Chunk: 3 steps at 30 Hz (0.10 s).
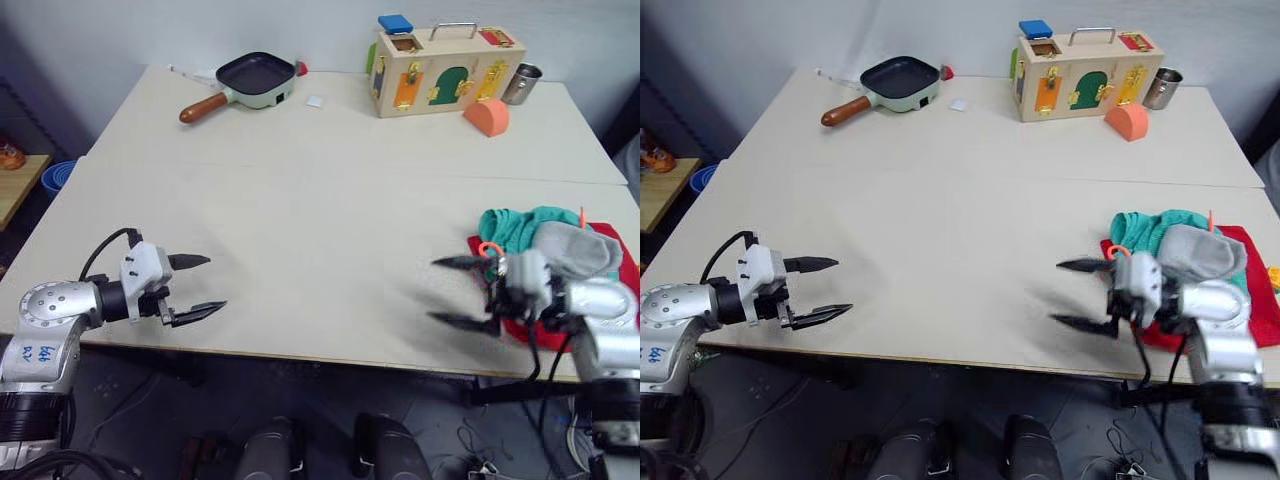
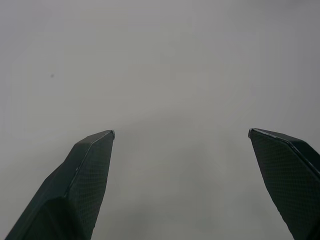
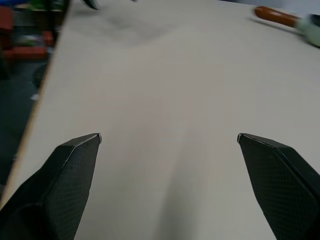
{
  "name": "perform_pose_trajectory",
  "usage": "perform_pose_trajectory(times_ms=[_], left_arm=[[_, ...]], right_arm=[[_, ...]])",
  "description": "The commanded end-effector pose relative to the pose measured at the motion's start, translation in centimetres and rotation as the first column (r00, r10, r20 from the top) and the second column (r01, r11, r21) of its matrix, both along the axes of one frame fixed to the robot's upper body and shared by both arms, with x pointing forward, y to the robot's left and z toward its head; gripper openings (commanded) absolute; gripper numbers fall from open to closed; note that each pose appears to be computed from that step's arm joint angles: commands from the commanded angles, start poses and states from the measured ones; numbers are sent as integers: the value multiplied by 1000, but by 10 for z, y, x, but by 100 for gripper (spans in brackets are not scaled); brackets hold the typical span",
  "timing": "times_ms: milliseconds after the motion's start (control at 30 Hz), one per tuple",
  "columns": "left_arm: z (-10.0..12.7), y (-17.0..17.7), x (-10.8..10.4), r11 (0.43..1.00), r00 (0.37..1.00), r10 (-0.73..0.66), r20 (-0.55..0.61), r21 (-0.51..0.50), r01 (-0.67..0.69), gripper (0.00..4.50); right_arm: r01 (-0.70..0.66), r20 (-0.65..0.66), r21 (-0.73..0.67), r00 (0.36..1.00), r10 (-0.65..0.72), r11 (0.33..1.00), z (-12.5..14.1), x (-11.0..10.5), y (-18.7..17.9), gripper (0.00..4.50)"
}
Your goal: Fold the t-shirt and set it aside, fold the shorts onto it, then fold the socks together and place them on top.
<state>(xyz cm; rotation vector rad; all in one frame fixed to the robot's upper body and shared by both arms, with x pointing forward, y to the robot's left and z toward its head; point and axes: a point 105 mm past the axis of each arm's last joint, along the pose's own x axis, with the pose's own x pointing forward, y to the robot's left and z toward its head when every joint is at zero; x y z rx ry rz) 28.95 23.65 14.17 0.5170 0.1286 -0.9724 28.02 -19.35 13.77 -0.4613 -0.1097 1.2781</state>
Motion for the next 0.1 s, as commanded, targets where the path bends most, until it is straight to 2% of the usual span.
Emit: perform_pose_trajectory(times_ms=[33, 100], left_arm=[[5, 4, -1, 999, 999, -13, 50, 35, 12, 450], [6, 4, -2, 999, 998, -20, 55, 32, 18, 450]], right_arm=[[4, 92, -16, 996, -3, 1000, 3, -1, -1, 446], [19, 104, -3, 994, -18, 1000, 4, 0, -1, 446]])
